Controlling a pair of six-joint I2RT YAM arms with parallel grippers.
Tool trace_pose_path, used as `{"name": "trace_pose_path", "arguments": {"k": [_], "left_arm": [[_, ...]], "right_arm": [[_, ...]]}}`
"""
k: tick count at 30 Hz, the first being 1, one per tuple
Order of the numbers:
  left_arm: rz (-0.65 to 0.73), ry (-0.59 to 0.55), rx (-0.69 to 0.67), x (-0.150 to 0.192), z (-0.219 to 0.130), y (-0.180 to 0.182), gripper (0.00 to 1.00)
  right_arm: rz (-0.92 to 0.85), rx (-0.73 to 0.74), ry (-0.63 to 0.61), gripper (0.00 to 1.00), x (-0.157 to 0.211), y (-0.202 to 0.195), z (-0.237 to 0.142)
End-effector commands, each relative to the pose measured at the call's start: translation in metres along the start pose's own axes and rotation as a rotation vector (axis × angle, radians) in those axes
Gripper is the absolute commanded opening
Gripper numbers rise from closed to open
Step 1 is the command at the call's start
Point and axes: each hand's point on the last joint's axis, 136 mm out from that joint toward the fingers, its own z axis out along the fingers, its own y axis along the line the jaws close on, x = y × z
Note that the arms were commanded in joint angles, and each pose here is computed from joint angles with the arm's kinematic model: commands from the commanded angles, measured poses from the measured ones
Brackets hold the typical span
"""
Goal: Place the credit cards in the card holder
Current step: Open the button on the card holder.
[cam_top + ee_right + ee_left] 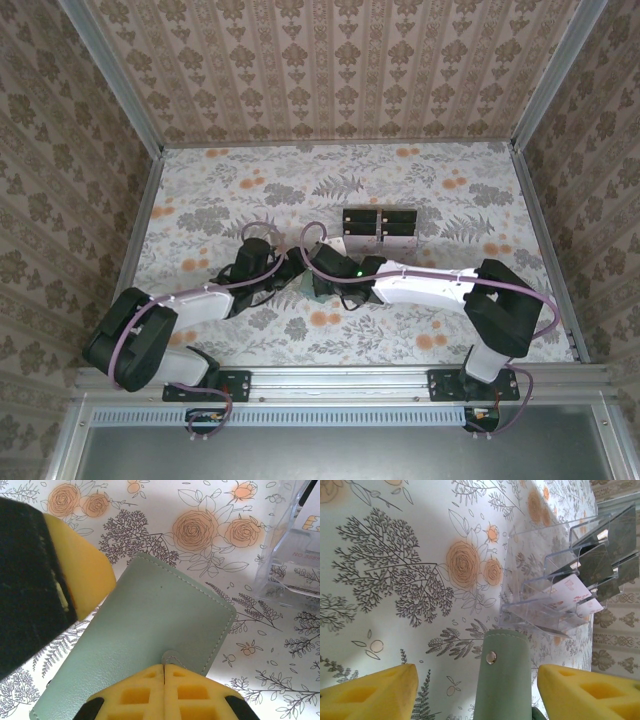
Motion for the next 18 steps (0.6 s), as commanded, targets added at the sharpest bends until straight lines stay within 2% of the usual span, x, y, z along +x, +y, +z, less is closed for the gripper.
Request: {"name": "trace_pose_path", "arguments": {"k": [1, 6, 9, 13, 15, 18], "left_arm": [[0.013, -0.016, 0.017, -0.004, 0.005, -0.008, 0.74], [0.010, -0.010, 0.043, -0.002, 0.010, -0.015, 0.74], [0.001, -0.008, 0.064, 0.000, 0.013, -0.017, 0.67], [-0.009, -0.015, 0.094, 0.000, 0.016, -0.020, 0.41], [-0.009, -0.018, 0.113, 0.000, 0.016, -0.022, 0.22], [-0.007, -0.024, 0.114, 0.001, 0.016, -0.019, 0.01]], "right_arm": [[0.037, -0.049, -0.035, 0.00, -0.012, 0.005, -0.010], [0.042, -0.064, -0.042, 0.00, -0.015, 0.008, -0.011], [0.046, -0.067, -0.045, 0.00, -0.017, 0.008, -0.012], [0.050, -0.063, -0.040, 0.00, -0.015, 0.005, -0.010], [0.059, -0.058, -0.039, 0.00, -0.013, 0.001, -0.010], [0.087, -0.040, -0.037, 0.00, -0.010, -0.011, -0.010]]}}
